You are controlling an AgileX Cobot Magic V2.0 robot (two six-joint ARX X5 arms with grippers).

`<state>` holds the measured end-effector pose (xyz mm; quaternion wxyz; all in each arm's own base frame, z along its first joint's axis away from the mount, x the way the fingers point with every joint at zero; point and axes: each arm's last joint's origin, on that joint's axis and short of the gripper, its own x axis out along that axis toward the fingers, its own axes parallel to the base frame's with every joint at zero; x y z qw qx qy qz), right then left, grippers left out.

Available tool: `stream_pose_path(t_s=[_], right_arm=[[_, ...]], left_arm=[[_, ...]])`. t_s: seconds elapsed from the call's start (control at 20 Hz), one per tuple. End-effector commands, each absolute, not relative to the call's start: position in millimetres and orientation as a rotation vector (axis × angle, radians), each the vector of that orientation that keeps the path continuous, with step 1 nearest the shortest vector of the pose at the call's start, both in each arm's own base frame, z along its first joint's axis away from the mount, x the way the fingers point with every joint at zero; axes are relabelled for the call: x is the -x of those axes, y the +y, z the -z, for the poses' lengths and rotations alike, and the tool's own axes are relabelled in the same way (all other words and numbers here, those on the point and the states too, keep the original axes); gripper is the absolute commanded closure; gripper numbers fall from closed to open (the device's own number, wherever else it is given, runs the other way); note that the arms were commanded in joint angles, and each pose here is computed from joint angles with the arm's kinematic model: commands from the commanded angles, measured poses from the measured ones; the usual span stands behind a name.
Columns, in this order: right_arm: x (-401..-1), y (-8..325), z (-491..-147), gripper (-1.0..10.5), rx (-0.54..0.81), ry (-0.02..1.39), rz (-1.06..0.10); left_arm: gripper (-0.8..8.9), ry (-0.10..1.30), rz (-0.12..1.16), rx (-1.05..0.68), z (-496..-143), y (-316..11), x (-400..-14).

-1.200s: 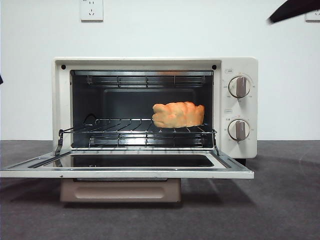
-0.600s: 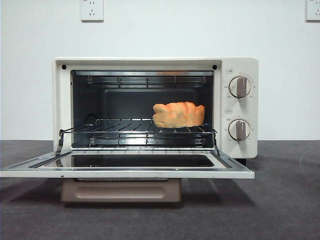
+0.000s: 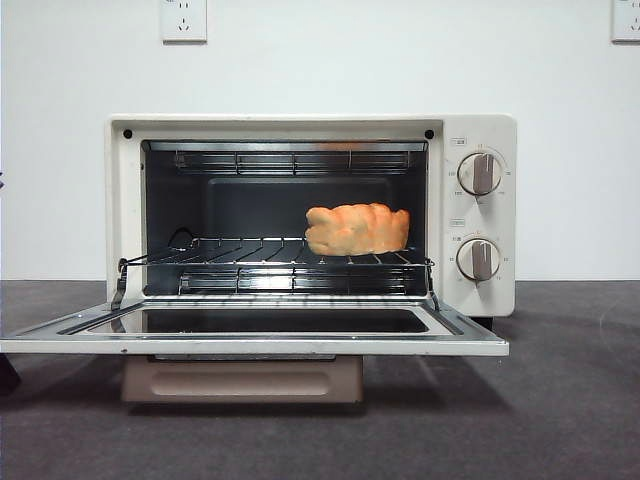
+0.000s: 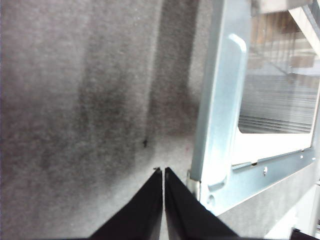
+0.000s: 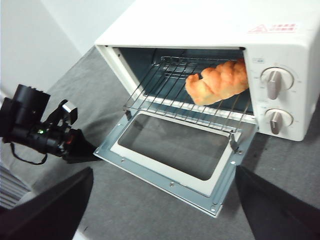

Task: The left arm flap open the oven, the right arm pick bread and place it into oven, the left arm flap close the oven

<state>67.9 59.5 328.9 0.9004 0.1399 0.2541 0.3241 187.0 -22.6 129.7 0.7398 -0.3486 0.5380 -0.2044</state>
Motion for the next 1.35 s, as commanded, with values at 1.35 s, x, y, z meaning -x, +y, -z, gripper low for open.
stream_pose_path(t_s=[1.35], right_arm=[[-67,60,-336,4.9,-0.319,0.503,-0.679]], left_arm=[[8.03,0.626,0.703,1.010,-252,-26,-247]])
